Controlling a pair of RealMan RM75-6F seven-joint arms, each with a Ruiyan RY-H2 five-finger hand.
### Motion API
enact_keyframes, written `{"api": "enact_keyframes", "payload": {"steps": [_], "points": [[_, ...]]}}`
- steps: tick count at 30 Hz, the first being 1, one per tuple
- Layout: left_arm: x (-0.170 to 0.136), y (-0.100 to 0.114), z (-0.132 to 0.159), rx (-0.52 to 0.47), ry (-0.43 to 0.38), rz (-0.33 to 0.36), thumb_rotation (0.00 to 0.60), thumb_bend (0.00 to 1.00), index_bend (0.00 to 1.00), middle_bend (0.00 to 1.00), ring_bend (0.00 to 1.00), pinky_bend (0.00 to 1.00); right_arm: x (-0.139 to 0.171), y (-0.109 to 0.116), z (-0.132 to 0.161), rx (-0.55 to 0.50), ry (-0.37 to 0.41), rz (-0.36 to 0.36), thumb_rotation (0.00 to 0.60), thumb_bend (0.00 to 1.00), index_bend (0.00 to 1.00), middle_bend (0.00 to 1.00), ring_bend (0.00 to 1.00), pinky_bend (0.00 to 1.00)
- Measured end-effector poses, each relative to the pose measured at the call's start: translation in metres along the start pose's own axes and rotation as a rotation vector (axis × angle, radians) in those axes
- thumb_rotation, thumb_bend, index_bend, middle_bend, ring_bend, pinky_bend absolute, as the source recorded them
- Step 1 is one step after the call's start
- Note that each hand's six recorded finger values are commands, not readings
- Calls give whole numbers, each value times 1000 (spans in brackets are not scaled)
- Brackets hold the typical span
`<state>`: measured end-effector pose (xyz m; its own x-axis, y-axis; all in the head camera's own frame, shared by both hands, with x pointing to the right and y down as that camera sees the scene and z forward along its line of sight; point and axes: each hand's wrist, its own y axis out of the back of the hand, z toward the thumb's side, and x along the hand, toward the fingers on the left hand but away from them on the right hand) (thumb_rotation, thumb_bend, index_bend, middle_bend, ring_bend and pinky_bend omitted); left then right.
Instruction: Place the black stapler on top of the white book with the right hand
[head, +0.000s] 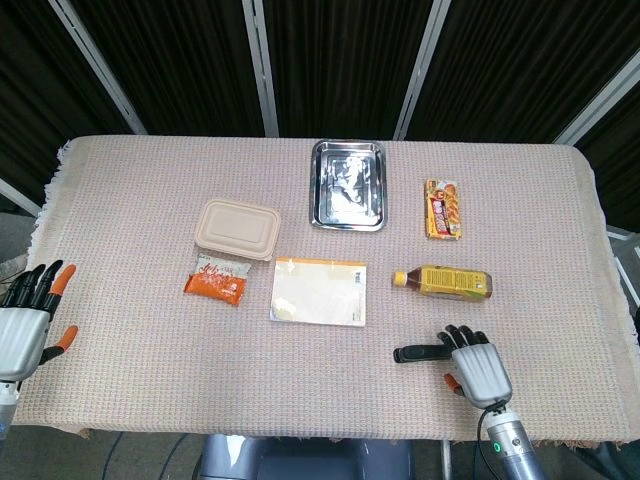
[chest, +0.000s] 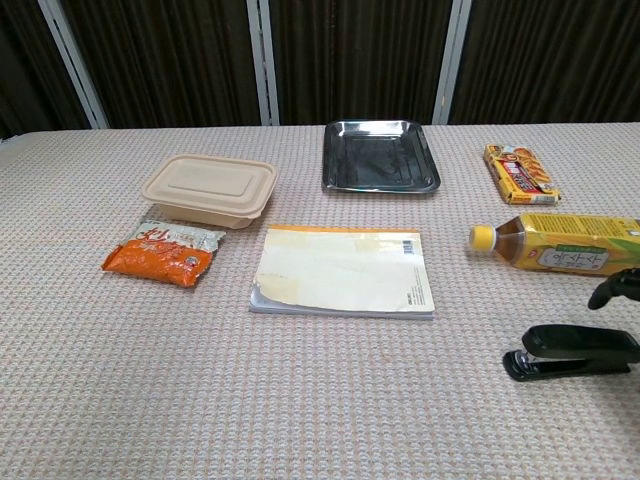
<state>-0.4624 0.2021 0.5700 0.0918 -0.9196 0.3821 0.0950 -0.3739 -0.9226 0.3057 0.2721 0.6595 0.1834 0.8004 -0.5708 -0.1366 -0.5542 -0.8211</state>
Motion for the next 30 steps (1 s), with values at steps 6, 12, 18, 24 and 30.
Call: {"api": "enact_keyframes", "payload": {"steps": [6, 12, 18, 24, 30], "points": [[1, -1, -1, -1, 2, -8, 600, 307, 0, 0, 0, 97, -10, -4, 8, -17, 17, 6, 600, 234, 278, 235, 241, 357], [1, -1, -2, -7, 3, -8, 600, 307, 0, 0, 0, 97, -19, -8, 14, -20, 31, 13, 600, 279, 368, 316, 330, 444], [1, -1, -3, -10, 5, -12, 600, 308, 0, 0, 0, 97, -27, -13, 18, -22, 40, 14, 600, 322, 515, 443, 468, 585], [0, -1, -4, -13, 5, -11, 600, 309, 0, 0, 0, 97, -32, -16, 21, -5, 48, 5, 600, 373, 624, 509, 552, 696], [0, 0, -3, -13, 2, -12, 600, 309, 0, 0, 0, 97, -34, -14, 22, -3, 47, -32, 600, 419, 690, 517, 576, 722]]}}
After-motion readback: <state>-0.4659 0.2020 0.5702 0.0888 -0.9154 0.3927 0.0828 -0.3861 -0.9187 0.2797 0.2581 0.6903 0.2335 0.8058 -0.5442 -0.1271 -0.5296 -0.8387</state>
